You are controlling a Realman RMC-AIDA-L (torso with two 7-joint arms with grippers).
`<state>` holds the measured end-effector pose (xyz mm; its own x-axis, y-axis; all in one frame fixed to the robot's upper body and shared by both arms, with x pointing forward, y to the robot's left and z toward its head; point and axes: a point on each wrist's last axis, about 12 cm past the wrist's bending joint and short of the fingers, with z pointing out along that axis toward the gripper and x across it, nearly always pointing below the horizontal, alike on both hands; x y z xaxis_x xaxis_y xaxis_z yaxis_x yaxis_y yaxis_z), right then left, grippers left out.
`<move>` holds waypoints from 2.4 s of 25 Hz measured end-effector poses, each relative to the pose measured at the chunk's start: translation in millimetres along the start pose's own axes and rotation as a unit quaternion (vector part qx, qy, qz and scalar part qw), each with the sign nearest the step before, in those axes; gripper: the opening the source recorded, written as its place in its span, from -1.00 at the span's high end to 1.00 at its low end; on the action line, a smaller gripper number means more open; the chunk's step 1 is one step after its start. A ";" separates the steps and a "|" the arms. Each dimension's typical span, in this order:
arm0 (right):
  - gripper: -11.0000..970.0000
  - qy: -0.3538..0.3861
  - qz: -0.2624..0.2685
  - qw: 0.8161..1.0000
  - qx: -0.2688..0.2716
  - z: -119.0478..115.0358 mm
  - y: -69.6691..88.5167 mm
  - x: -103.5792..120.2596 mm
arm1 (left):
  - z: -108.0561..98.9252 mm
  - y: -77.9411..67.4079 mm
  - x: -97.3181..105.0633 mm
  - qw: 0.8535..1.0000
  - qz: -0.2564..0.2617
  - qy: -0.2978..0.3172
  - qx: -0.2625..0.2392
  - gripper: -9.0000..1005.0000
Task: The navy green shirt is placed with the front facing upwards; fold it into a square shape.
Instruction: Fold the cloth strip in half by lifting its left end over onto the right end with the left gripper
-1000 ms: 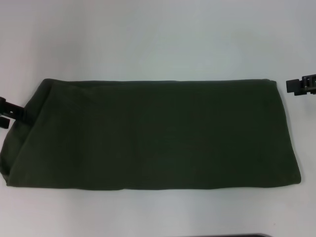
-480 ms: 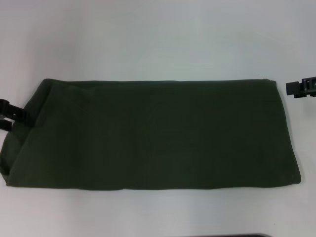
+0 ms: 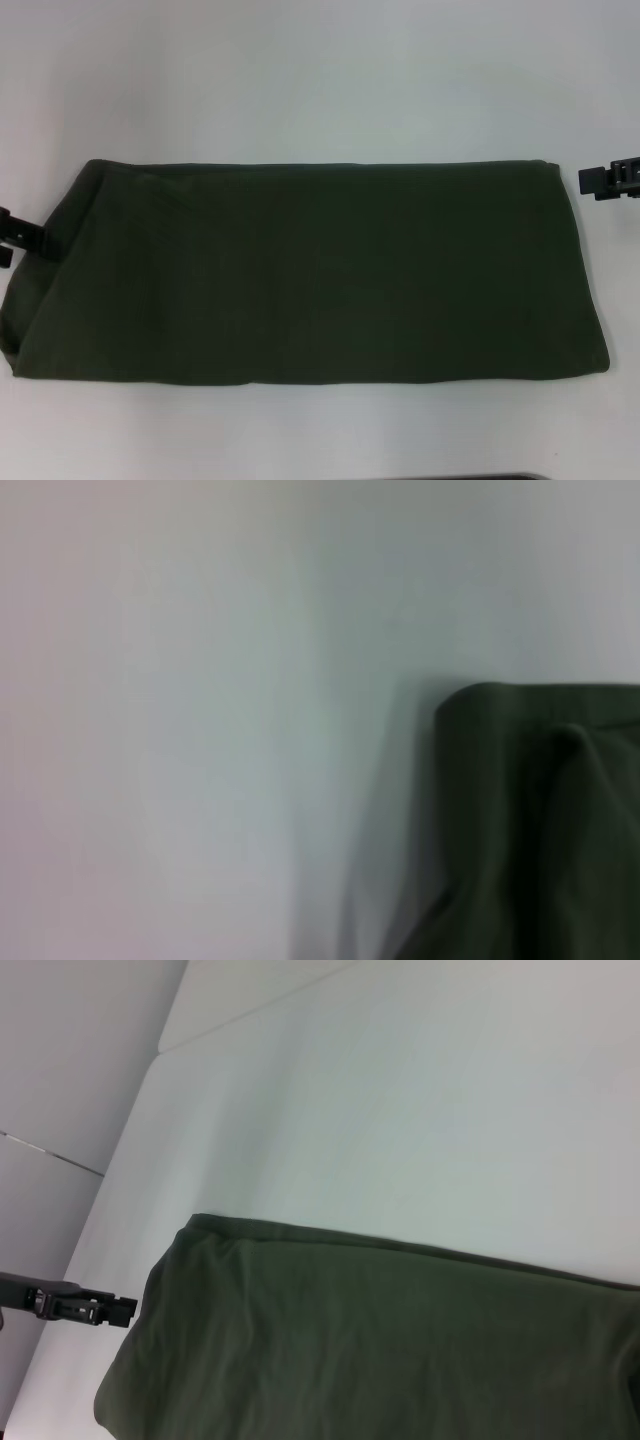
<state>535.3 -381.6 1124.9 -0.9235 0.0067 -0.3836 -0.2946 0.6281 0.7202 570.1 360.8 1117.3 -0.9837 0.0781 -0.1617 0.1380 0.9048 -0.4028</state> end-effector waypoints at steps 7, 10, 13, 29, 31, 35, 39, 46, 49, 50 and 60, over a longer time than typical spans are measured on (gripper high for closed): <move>-0.32 0.000 0.000 1.000 0.000 0.1 0.1 -0.1 | 3.0 0.5 0.9 1.000 0.001 0.008 -0.007 -0.55; -0.32 0.000 -0.001 1.000 0.000 0.1 0.1 -0.1 | 4.8 0.3 1.1 1.000 0.000 0.010 -0.006 -0.55; -0.32 0.000 0.000 1.000 0.001 -0.1 0.0 0.1 | 6.7 0.1 2.2 1.000 -0.002 0.014 -0.003 -0.55; -0.32 0.002 0.001 1.000 0.002 -0.7 -0.6 0.7 | 7.1 -1.7 1.0 1.000 0.000 0.020 -0.003 -0.55; -0.32 0.002 0.001 1.000 0.002 -0.8 -0.5 0.7 | 6.1 -1.8 -0.4 1.000 0.002 0.018 -0.007 -0.55; -0.32 0.002 0.001 1.000 0.002 -0.8 -0.5 0.7 | 7.3 -4.0 -1.6 1.000 0.008 0.019 -0.010 -0.55; -0.32 0.002 0.001 1.000 0.002 -0.9 -0.4 0.7 | 8.1 -5.4 -2.7 1.000 0.013 0.021 -0.012 -0.55; -0.32 0.002 0.001 1.000 0.002 -0.9 -0.5 0.7 | 8.4 -7.4 -3.4 1.000 0.016 0.024 -0.011 -0.55; -0.32 0.001 0.000 1.000 0.003 -1.4 -0.6 0.5 | 8.5 -10.4 -3.5 0.999 0.019 0.030 -0.004 -0.55; -0.32 0.001 0.000 1.000 0.003 -1.6 -0.6 0.4 | 8.6 -11.1 -3.3 0.999 0.019 0.032 -0.002 -0.55; -0.32 0.001 -0.001 1.000 0.004 -1.8 -0.3 -0.9 | 7.5 -18.8 -7.5 0.999 0.014 0.039 0.009 -0.55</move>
<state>535.8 -383.2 1126.1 -0.9231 0.0033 -0.3845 -0.2954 0.6338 0.7148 575.8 340.0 1119.3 -0.9855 0.1358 -0.1020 0.1662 0.8947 -0.4146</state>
